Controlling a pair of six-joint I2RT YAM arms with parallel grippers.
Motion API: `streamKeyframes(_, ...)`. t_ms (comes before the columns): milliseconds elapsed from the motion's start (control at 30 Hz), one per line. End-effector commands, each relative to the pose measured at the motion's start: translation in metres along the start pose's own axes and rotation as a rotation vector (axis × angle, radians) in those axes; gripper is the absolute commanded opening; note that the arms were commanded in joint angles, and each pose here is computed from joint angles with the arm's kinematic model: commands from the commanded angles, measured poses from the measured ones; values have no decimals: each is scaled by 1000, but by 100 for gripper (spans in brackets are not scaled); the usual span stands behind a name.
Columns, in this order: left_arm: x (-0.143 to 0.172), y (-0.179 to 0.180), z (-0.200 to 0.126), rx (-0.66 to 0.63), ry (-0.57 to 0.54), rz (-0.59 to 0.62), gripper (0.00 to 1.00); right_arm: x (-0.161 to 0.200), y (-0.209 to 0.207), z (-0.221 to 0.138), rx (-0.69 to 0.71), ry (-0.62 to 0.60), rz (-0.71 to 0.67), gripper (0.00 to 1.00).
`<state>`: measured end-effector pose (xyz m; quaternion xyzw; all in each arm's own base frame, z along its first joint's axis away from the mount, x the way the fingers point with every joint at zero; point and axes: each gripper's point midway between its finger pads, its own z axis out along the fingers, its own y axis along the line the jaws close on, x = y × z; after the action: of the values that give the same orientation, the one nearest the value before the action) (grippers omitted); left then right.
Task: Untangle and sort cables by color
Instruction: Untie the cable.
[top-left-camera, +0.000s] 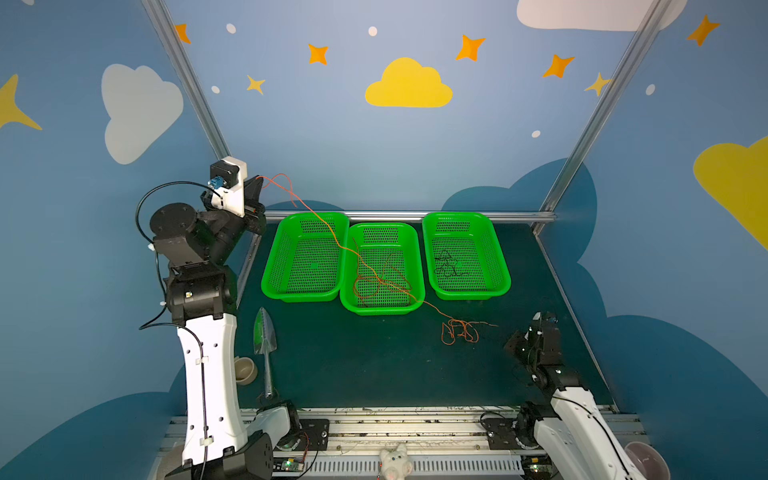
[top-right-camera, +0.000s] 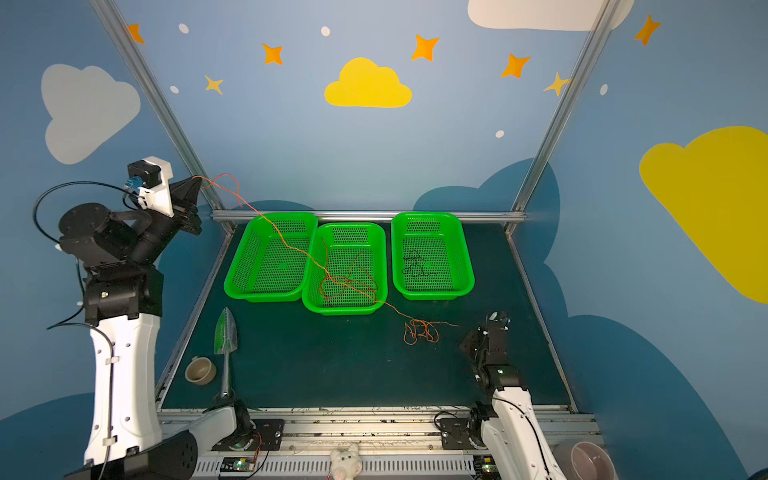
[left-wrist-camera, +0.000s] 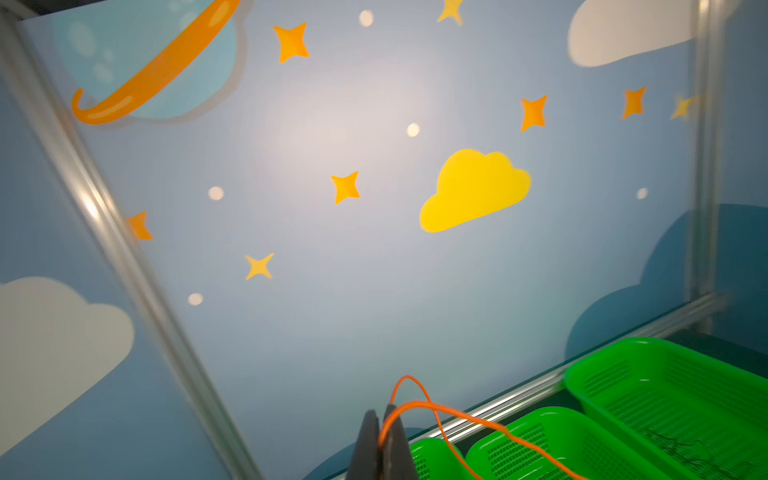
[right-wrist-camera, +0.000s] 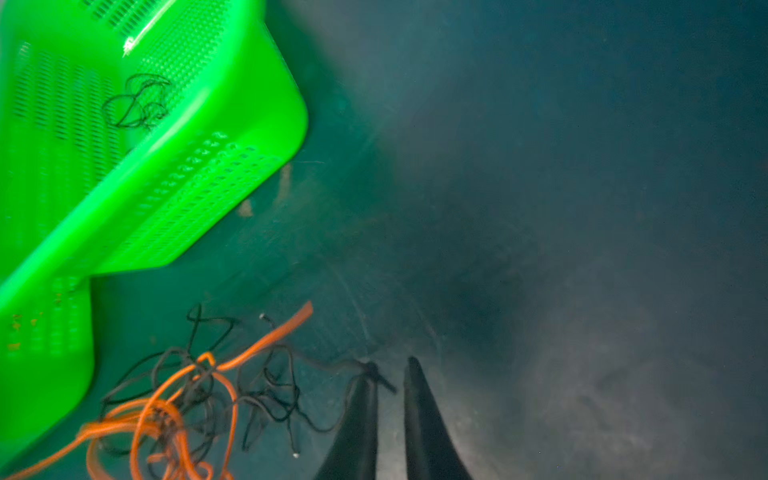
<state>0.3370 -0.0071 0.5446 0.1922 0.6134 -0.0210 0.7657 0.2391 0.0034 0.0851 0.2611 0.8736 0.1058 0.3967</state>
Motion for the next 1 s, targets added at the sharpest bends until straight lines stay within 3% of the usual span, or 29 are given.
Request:
streamKeyframes(0,-10,-46,-6,213,-31,-49,3,-6,15,-10,-84,-43,-63,37)
streamKeyframes(233,4,-97,-6,340,-28,-103,3,-30,70,-44,-347,-195,-252,62)
streamKeyframes(533,4,-130,3,402,-32,-95,3,-37,112,-69,-449,-216,-463,74)
streamKeyframes(700,-1,-141,4,432,-45,-93,3,-28,142,-73,-558,-94,-536,75)
streamKeyframes(867,-1,-158,5,476,-45,-93,3,0,190,-98,-875,5,-659,72)
streamKeyframes(967,-3,-166,6,496,-53,-89,3,18,208,-103,-982,41,-749,72)
